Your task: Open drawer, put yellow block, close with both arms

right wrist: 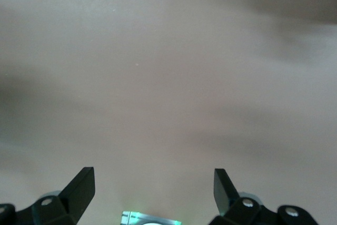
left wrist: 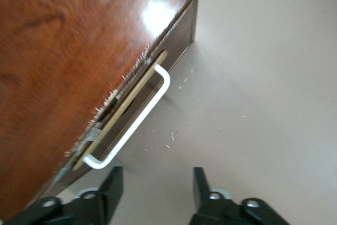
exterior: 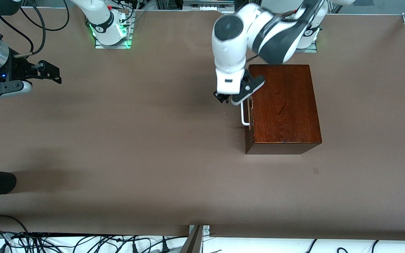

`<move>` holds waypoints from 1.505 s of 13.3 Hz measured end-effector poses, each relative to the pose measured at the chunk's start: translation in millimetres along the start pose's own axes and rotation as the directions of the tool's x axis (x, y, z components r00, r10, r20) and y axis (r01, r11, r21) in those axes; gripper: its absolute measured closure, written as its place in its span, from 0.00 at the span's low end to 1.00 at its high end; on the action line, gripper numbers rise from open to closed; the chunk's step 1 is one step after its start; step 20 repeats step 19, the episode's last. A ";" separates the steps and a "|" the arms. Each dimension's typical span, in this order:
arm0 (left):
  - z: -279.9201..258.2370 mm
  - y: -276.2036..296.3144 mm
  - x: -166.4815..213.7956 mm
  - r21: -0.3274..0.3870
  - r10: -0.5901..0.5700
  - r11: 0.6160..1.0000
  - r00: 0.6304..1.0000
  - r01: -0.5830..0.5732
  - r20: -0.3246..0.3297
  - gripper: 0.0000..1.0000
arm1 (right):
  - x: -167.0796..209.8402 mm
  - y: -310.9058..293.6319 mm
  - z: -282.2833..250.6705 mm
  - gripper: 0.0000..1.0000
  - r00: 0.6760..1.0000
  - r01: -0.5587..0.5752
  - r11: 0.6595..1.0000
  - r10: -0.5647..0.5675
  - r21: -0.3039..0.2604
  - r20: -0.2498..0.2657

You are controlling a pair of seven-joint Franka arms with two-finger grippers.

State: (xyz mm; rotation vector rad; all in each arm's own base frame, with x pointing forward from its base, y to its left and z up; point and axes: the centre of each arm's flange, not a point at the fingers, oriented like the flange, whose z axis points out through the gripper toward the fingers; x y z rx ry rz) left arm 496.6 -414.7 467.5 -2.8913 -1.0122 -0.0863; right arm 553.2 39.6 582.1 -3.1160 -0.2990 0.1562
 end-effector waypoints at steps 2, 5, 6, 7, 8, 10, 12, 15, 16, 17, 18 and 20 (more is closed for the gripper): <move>-37.7 -29.6 44.3 -0.025 0.056 0.998 0.998 -0.056 0.019 0.10 | 2.5 -7.2 -1.4 0.00 1.000 0.014 1.000 -0.014 -0.018 -0.014; -75.8 -90.0 127.2 -0.053 0.216 0.975 0.975 -0.214 0.050 0.00 | 4.6 -10.2 -2.4 0.00 0.999 0.017 1.000 -0.018 -0.023 -0.035; -85.6 -111.1 149.3 -0.057 0.269 0.962 0.962 -0.266 0.045 0.00 | 5.4 -10.2 -2.5 0.00 0.999 0.015 1.000 -0.016 -0.023 -0.042; -93.3 -132.1 168.9 -0.057 0.316 0.948 0.948 -0.314 0.038 0.00 | 5.7 -9.8 -2.9 0.00 0.999 0.012 1.000 -0.013 -0.024 -0.047; -98.0 -154.1 187.7 -0.056 0.372 0.927 0.928 -0.370 0.032 0.00 | 5.9 -9.3 -3.2 0.00 0.999 0.010 1.000 -0.011 -0.024 -0.049; -99.8 -199.4 227.1 -0.059 0.506 0.861 0.862 -0.504 0.026 0.00 | 6.1 -8.4 -3.4 0.00 0.999 0.007 1.000 -0.008 -0.024 -0.051; -96.9 -239.9 263.0 -0.066 0.597 0.801 0.802 -0.595 0.023 0.00 | 6.7 -8.1 -4.3 0.00 0.998 0.006 1.000 -0.007 -0.025 -0.059; -92.5 -271.8 291.9 -0.069 0.650 0.759 0.759 -0.648 0.021 0.00 | 6.5 -8.2 -5.2 0.00 0.998 0.004 1.000 -0.006 -0.025 -0.062; -91.4 -275.9 295.4 -0.069 0.649 0.760 0.761 -0.646 0.023 0.00 | 6.5 -8.2 -5.2 0.00 0.998 0.004 1.000 -0.006 -0.025 -0.062; -90.9 -278.4 297.6 -0.069 0.646 0.762 0.763 -0.643 0.024 0.00 | 6.5 -8.2 -5.2 0.00 0.998 0.004 1.000 -0.006 -0.025 -0.063; -90.9 -280.7 299.4 -0.069 0.642 0.766 0.766 -0.640 0.024 0.00 | 6.5 -8.1 -5.2 0.00 0.998 0.004 1.000 -0.006 -0.025 -0.062; -91.0 -283.3 301.5 -0.073 0.637 0.770 0.771 -0.634 0.023 0.00 | 6.5 -8.2 -5.2 0.00 0.998 0.004 1.000 -0.006 -0.025 -0.063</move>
